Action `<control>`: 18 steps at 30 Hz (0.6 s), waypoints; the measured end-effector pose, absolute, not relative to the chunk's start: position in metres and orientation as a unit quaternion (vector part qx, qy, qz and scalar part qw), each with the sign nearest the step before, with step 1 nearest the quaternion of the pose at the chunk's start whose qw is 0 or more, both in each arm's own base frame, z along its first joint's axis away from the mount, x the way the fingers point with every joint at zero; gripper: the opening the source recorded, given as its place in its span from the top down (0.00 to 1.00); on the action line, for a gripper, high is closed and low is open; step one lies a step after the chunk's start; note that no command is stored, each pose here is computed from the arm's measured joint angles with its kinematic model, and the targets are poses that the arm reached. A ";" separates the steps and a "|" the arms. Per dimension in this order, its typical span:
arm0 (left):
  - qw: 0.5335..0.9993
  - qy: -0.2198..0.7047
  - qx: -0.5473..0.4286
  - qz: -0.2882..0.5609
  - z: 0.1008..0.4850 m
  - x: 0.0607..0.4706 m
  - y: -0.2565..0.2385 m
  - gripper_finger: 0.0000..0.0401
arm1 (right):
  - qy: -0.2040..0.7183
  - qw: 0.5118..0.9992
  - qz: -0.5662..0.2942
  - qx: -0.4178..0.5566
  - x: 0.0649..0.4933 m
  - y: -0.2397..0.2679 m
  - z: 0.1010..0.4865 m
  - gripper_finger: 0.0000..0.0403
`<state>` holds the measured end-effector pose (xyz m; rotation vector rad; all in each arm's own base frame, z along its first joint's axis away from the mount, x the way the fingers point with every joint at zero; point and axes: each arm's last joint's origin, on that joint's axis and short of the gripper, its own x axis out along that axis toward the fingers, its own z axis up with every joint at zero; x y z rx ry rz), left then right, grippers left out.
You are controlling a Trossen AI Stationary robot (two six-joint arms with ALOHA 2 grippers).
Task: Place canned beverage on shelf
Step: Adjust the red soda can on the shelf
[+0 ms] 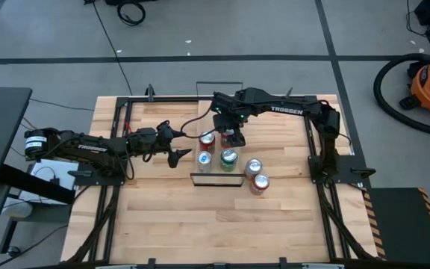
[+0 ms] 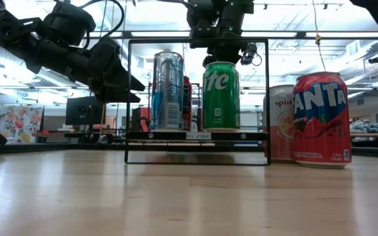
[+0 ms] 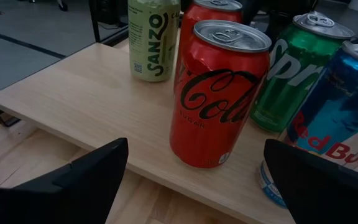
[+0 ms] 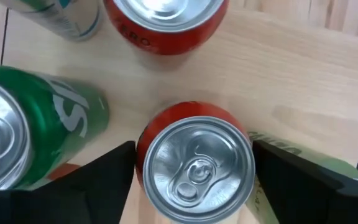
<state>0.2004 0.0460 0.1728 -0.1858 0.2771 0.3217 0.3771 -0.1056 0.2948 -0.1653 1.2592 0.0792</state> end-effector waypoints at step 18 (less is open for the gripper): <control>0.973 0.137 -0.094 0.159 0.173 0.200 0.046 0.03 | 0.595 0.799 -0.067 0.054 0.375 -0.101 0.295 0.24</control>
